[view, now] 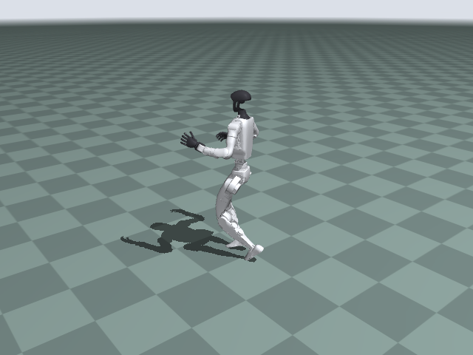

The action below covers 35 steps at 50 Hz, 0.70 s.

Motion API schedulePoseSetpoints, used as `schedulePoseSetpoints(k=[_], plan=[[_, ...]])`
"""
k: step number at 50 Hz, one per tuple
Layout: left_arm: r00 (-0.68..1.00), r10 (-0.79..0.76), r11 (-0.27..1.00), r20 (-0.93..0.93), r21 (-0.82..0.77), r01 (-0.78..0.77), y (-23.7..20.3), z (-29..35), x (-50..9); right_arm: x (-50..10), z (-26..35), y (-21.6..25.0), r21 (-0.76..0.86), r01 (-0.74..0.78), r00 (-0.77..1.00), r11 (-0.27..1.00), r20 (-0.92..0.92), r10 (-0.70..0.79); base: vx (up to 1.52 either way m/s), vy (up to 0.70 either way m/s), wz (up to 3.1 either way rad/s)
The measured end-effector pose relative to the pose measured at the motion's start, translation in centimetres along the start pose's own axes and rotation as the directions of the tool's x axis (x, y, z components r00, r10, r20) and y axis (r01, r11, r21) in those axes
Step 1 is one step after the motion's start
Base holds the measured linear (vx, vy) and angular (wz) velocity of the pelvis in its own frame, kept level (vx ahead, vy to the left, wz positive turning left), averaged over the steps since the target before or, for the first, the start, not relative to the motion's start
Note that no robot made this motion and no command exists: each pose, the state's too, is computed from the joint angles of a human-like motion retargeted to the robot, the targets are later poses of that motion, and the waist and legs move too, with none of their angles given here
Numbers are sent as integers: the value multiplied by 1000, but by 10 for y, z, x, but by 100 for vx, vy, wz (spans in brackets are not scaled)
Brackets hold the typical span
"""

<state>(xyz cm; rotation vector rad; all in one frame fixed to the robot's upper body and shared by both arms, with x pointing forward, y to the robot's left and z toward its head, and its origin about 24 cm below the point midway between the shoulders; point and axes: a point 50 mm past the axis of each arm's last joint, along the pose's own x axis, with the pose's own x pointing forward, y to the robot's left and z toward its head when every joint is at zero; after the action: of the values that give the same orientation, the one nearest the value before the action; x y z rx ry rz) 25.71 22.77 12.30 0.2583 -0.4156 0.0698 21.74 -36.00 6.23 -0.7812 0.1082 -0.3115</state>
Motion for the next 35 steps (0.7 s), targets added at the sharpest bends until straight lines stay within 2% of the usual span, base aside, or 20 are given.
schedulePoseSetpoints(k=[2, 4, 5, 7, 11, 15, 20, 23, 26, 30, 35], plan=[[985, -71, 997, 158, 20, 69, -5, 34, 14, 14, 34, -3, -42, -7, 989, 999, 150, 13, 24, 1, 50], [951, -135, 991, 279, 59, 124, -11, 60, 24, 21, 51, -5, -88, -3, 975, 996, 222, 23, 23, 0, 58], [933, -162, 986, 323, 83, 142, -13, 70, 27, 24, 53, -5, -107, 0, 973, 994, 228, 25, 21, 0, 60], [939, -171, 985, 297, 75, 156, -17, 63, 29, 20, 32, 12, -116, -51, 990, 992, 126, 66, 19, -1, 53], [992, -127, 991, 12, -33, 127, -26, -1, 13, -27, -49, 73, -40, -298, 923, 954, -267, 278, 14, -1, 44], [952, -96, 994, -290, -86, 74, -29, -61, -14, -113, -118, 109, 111, -514, 639, 851, -613, 465, 15, 0, 44], [853, -130, 991, -506, -97, 93, -22, -105, -50, -222, -157, 115, 348, -586, 254, 732, -780, 573, 24, 0, 12], [747, -170, 982, -643, -170, 77, -26, -129, -98, -253, -158, 120, 418, -553, 173, 721, -789, 590, 30, -12, -54], [611, -183, 977, -770, -212, 25, -26, -147, -149, -242, -152, 129, 407, -507, 252, 760, -773, 582, 29, -13, -89], [386, -117, 982, -915, -165, -94, -12, -163, -218, -162, -129, 126, 292, -412, 556, 863, -669, 493, 32, -11, -164], [43, -13, 990, -999, -18, -142, 5, -164, -304, -38, -50, 95, 114, -288, 906, 951, -290, 309, 29, -5, -149]])
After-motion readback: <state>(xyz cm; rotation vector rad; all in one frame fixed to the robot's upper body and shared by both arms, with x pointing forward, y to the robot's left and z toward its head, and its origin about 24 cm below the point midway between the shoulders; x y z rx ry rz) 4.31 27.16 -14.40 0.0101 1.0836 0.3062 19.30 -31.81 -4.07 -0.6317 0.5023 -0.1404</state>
